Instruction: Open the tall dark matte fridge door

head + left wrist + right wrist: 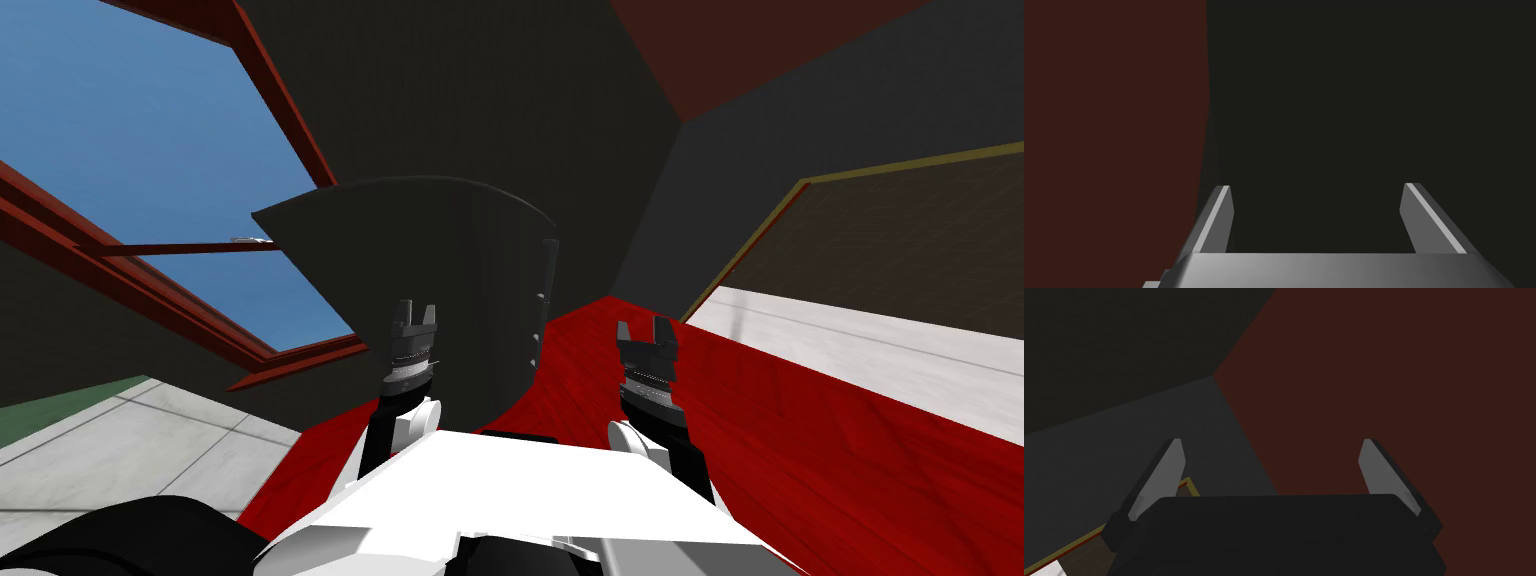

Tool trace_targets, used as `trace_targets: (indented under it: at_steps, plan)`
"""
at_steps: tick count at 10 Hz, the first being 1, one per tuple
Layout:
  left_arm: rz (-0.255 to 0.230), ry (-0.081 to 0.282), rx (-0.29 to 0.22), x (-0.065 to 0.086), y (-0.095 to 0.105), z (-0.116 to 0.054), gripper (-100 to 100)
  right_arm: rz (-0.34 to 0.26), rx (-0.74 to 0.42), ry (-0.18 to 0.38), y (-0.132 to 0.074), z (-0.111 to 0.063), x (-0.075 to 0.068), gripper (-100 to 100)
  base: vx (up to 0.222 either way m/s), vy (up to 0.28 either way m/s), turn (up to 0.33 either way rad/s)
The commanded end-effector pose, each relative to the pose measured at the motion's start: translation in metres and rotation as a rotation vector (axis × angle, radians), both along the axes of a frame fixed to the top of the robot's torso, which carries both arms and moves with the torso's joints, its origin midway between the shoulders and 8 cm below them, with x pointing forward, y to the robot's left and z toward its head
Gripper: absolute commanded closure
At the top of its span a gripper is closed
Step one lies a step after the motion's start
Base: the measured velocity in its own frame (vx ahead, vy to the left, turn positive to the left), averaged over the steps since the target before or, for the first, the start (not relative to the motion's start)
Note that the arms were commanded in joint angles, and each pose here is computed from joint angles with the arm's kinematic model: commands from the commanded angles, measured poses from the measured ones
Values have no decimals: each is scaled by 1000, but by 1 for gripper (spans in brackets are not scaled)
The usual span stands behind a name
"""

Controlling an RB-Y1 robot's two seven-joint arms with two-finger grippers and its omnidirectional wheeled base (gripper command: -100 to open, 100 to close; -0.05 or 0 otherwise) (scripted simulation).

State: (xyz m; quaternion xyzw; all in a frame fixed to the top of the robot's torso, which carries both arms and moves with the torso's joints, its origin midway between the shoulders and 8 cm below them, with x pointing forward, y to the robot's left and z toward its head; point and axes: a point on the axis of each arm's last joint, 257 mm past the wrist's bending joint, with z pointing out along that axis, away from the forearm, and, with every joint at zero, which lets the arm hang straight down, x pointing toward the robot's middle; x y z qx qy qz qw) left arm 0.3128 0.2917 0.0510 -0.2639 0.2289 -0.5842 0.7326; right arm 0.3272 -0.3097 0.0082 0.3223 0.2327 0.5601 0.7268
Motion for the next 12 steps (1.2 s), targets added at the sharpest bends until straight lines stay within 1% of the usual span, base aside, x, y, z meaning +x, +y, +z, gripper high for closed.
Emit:
trace_targets:
  at_steps: [1,9,10,12]
  plan:
    - [0,0,0,0,0,0,0,0,0,0,0,0,0,0,0,0,0]
    - [0,0,0,0,0,0,0,0,0,0,0,0,0,0,0,0,0]
    - [-26,17,34,6,-6,-3,-100,0,0,0,0,0,0,0,-1,-7,-41]
    - [-63,48,75,17,-13,-10,-100,0,0,0,0,0,0,0,-26,-22,-71]
